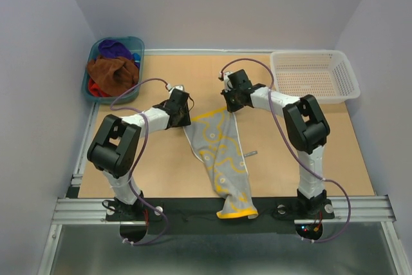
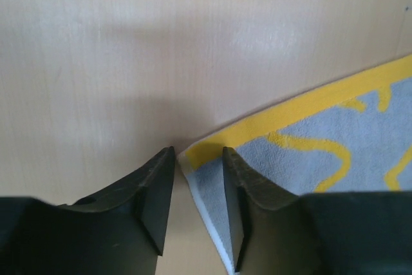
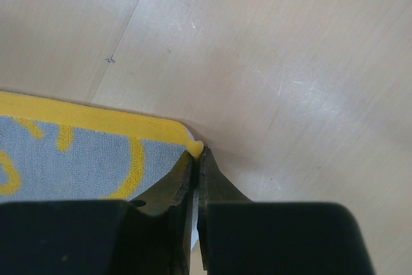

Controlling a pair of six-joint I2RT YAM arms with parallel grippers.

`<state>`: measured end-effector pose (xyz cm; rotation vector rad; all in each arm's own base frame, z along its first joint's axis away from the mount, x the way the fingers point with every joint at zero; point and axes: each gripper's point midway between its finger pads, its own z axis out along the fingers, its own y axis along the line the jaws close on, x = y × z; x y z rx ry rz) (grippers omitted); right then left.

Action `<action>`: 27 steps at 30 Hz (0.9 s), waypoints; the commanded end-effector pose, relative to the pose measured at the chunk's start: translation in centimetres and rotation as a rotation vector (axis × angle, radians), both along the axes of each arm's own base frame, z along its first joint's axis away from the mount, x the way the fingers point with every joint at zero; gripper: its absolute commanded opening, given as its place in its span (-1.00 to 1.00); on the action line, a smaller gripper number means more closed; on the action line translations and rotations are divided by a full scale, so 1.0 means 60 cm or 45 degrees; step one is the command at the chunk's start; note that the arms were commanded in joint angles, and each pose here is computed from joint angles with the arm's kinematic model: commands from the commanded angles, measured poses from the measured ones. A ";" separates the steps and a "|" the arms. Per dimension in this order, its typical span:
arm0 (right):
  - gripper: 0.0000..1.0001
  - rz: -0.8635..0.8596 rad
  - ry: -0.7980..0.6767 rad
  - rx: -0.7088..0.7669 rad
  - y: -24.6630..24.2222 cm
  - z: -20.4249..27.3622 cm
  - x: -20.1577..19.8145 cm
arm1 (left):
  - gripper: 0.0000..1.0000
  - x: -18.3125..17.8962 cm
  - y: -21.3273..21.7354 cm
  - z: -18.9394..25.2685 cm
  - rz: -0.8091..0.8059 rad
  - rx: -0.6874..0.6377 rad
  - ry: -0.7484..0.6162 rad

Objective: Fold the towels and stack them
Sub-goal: Flatten out the crumpled towel

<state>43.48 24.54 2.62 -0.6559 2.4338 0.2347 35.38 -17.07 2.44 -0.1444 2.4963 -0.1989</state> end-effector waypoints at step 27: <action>-0.99 -0.144 0.167 -0.068 -0.041 -0.049 -0.083 | -1.00 -0.096 0.045 -0.077 -0.066 0.296 0.327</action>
